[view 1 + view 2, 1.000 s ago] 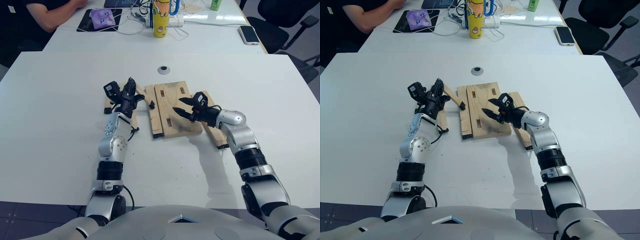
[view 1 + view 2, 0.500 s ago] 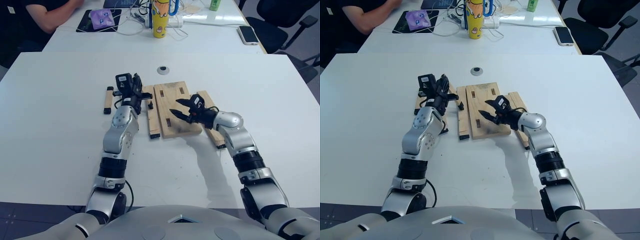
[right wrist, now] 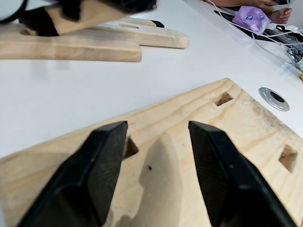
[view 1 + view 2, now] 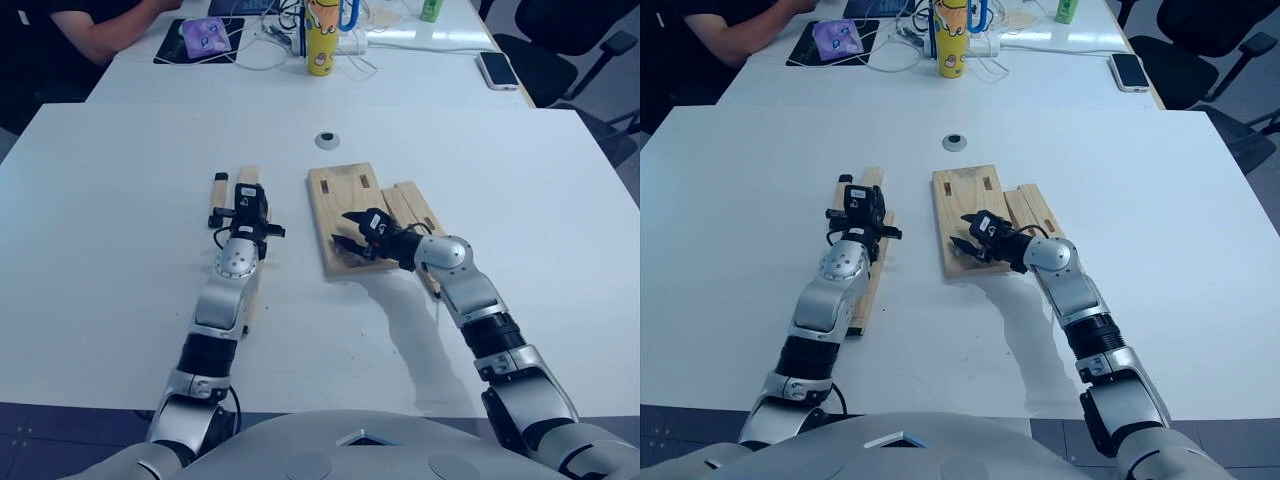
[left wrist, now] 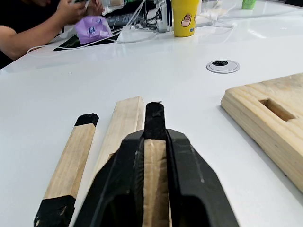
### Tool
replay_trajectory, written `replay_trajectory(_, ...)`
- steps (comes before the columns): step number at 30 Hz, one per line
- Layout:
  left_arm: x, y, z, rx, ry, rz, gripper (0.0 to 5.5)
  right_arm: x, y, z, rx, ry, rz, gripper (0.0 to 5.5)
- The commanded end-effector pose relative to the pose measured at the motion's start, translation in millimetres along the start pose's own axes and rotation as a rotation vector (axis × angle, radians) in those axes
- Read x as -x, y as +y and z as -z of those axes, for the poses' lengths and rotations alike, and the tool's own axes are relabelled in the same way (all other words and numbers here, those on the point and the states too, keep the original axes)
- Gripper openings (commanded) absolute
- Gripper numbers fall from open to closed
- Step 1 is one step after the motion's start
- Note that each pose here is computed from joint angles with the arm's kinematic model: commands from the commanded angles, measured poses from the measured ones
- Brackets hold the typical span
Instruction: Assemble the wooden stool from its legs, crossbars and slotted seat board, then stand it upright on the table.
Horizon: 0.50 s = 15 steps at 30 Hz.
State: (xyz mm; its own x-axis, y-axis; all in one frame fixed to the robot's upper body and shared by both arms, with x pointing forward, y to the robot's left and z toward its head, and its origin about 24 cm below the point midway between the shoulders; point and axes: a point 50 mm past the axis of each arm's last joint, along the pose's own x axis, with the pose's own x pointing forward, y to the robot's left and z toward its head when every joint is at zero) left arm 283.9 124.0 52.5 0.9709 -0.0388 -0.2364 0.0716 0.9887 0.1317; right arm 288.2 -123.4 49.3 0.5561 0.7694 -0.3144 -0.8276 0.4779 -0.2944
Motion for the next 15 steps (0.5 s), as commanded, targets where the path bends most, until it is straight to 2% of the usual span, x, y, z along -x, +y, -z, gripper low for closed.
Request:
replay_trajectory(1,13.8,10.5,21.1,0.023,0.038,-0.003,0.46,4.0,2.7,3.6,0.006,0.014,0.007,2.38)
replay_trajectory(9,14.8,16.3,-29.4,0.102,-0.217,0.033,0.46,2.3,12.1,3.0,-0.026,-0.016,0.000,2.38)
replay_trajectory(15,23.2,22.5,-83.0,0.284,-0.450,0.116,0.46,-3.5,23.6,-13.7,-0.070,-0.109,-0.023,2.38)
